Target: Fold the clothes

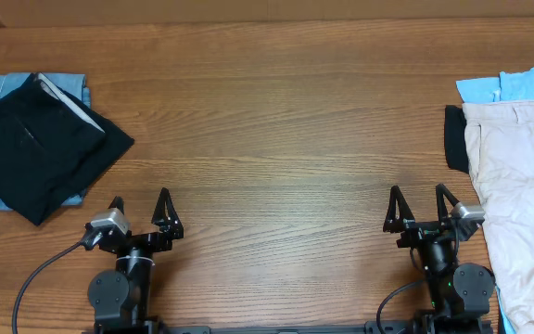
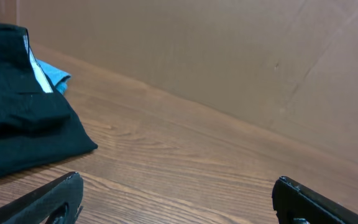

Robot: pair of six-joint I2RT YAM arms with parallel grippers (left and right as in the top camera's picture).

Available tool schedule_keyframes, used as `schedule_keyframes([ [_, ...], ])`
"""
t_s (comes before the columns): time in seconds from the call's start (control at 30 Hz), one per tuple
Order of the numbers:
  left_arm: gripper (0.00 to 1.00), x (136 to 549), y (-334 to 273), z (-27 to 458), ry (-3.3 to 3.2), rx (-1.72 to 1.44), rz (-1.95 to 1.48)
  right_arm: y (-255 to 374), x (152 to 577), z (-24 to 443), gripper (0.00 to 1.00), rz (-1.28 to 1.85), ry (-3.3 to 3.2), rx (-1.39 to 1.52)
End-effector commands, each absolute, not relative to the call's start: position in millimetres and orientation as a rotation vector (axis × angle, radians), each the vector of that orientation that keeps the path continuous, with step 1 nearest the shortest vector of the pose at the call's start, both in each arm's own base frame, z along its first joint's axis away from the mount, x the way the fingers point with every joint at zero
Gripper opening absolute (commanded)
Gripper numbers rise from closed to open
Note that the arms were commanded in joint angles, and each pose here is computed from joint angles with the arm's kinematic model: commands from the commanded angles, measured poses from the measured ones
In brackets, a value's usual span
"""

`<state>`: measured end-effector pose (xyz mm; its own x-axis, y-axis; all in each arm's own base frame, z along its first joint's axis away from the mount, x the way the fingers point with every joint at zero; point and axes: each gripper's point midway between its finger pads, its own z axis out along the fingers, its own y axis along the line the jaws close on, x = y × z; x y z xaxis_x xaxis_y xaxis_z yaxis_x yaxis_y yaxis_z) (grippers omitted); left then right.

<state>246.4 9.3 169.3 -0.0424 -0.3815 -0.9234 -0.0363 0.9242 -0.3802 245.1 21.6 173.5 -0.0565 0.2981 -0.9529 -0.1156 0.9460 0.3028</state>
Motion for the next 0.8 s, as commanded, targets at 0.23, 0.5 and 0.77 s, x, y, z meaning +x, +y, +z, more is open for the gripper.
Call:
schedule_keyframes([
  [0.23,1.00,246.2,-10.8,164.0,1.617,-0.028,-0.118,20.4,245.5,171.6,1.00,0.334,1.590,0.152],
  [0.5,1.00,245.7,-12.6,157.6,1.640,0.080,-0.028,20.4,245.5,171.6,1.00,0.333,1.590,0.151],
  [0.77,1.00,245.8,-11.7,157.5,1.637,0.122,0.019,20.4,245.5,171.6,1.00,0.333,1.589,0.152],
])
